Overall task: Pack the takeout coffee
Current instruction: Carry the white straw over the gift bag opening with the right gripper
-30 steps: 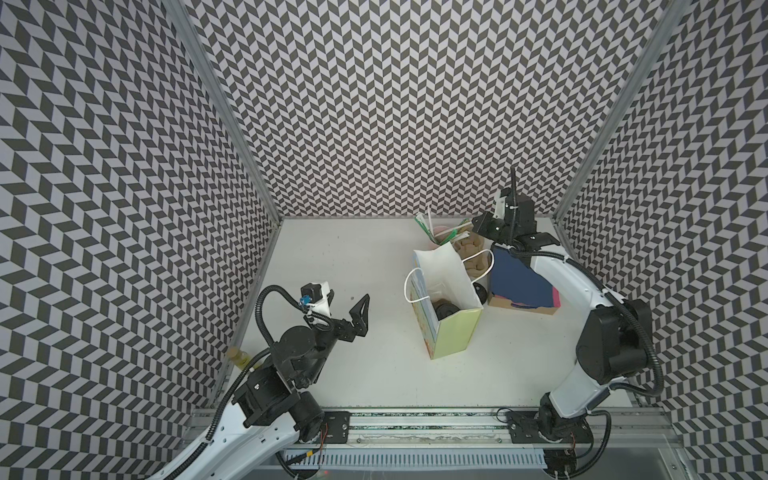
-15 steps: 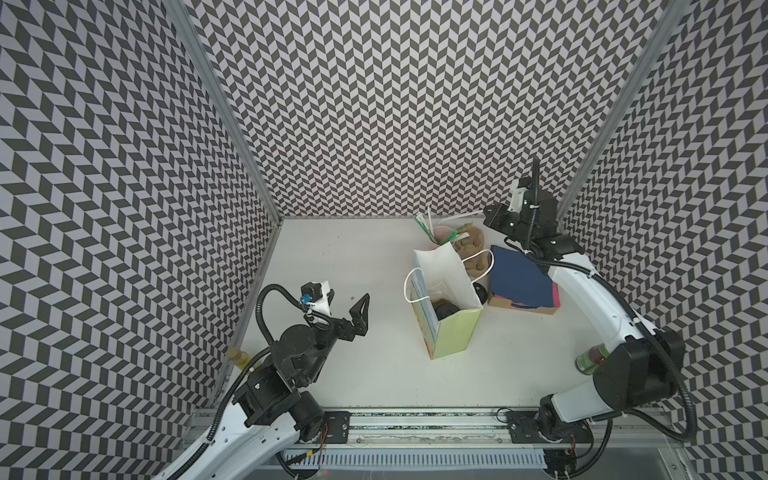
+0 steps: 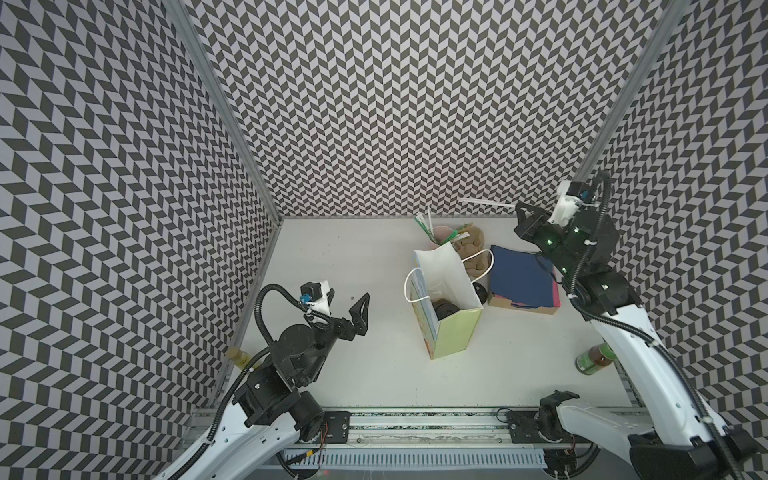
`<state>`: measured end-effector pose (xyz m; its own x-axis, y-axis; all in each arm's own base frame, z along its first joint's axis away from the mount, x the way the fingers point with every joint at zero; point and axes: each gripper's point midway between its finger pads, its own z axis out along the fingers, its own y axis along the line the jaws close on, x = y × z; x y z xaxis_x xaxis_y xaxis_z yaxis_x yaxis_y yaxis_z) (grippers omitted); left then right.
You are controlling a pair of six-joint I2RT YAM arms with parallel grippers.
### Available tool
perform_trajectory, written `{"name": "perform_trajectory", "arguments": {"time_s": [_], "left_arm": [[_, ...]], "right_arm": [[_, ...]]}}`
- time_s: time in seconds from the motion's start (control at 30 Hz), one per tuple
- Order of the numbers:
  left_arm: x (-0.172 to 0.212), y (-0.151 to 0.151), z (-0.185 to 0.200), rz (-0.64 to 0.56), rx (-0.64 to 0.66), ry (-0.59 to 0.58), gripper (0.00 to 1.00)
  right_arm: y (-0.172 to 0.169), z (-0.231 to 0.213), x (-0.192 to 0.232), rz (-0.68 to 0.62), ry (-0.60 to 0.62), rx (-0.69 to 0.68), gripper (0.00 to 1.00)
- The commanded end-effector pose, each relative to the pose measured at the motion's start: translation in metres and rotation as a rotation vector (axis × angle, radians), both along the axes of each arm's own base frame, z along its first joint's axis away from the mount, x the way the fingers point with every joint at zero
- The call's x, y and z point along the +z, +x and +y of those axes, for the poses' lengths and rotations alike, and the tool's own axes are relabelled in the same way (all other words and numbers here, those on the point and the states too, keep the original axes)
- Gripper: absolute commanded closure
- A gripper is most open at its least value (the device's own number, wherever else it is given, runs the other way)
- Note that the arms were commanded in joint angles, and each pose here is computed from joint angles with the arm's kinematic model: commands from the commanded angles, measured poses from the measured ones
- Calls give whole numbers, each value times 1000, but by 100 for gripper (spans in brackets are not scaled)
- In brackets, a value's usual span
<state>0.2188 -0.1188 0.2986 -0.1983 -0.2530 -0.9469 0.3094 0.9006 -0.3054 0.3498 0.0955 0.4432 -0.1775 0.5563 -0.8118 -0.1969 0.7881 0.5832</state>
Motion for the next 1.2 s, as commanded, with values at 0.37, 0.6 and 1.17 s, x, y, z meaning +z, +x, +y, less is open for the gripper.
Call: {"name": "perform_trajectory", "arguments": {"time_s": [0.37,0.6,1.17], "left_arm": [[7,1,3,-23,8,-14,0],[8,-1,5,-29,12,-21,0],[3,3,2,-11,7,-5,0]], "right_arm": [[-115,32,33,-72,-18,267,100],[-133,37,-3,38,-117,328,100],[-131,65,-59,190,-273,398,100]]}}
